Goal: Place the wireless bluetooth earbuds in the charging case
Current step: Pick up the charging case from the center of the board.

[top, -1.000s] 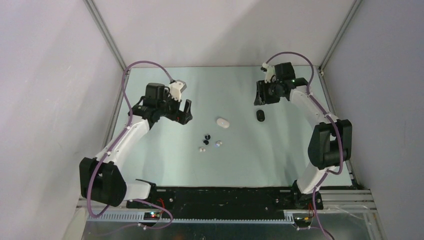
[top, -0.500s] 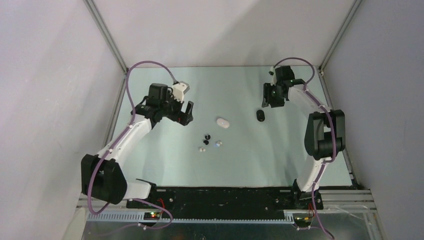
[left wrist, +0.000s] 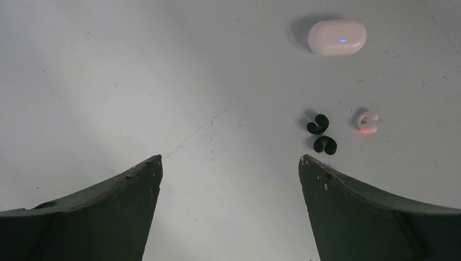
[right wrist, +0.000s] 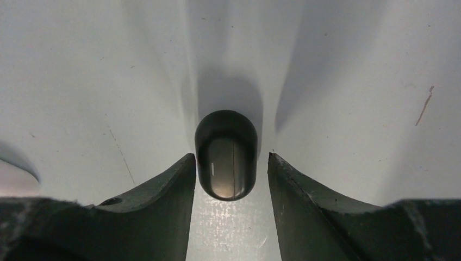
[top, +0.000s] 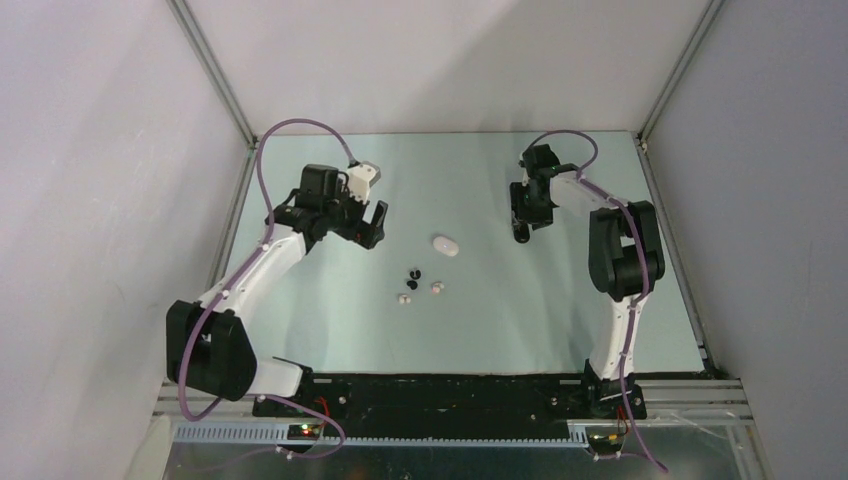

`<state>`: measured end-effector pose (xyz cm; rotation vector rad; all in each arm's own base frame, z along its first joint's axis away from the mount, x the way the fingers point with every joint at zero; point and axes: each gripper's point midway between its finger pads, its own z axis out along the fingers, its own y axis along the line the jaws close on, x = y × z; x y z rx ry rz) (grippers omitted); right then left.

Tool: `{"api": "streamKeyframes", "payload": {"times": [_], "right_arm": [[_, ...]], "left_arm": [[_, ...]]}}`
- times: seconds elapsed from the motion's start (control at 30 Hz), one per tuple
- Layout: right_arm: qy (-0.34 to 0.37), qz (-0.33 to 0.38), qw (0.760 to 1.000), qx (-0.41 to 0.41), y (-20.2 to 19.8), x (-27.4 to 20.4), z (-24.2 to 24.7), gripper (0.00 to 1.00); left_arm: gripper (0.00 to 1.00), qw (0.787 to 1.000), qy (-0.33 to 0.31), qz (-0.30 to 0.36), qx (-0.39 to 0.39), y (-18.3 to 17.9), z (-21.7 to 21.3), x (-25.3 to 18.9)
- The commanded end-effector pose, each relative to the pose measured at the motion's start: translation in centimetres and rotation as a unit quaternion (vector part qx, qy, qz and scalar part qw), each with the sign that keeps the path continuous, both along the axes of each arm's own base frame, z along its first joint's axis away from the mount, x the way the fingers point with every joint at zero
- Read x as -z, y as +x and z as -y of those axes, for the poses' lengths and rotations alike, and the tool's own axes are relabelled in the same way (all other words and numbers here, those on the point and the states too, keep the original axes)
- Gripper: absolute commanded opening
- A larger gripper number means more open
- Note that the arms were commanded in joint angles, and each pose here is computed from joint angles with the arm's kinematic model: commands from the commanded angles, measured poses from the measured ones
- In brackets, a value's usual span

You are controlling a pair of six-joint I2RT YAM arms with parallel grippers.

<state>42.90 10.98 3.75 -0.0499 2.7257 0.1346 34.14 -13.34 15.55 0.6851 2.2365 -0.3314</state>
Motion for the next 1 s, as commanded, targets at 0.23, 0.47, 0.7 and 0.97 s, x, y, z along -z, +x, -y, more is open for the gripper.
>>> {"api": "streamKeyframes", "payload": {"times": [0.23,0.47,0.7,0.97], "right_arm": [[0.009,-0.011,1.000,-0.023,0.1,0.6,-0.9,0.57],[0.022,-0.022,0.998,-0.051,-0.6,1.3,-1.8,0.56],[0.008,-0.030,0.998,-0.056,-1.2,1.9,-1.1,0.55],[-0.008,-0.032,0.996,-0.079,-1.8,2.3,-0.3,0.54]], "left_arm": [[1.00,0.999,0.019,0.041,0.006,1.6,0.2,-1.8],[1.00,0.999,0.019,0.036,0.010,1.2,0.5,-1.4],[1.00,0.999,0.017,0.029,0.013,1.0,0.7,-1.0],[1.00,1.000,0.000,0.019,0.012,1.5,1.6,-1.2]]}}
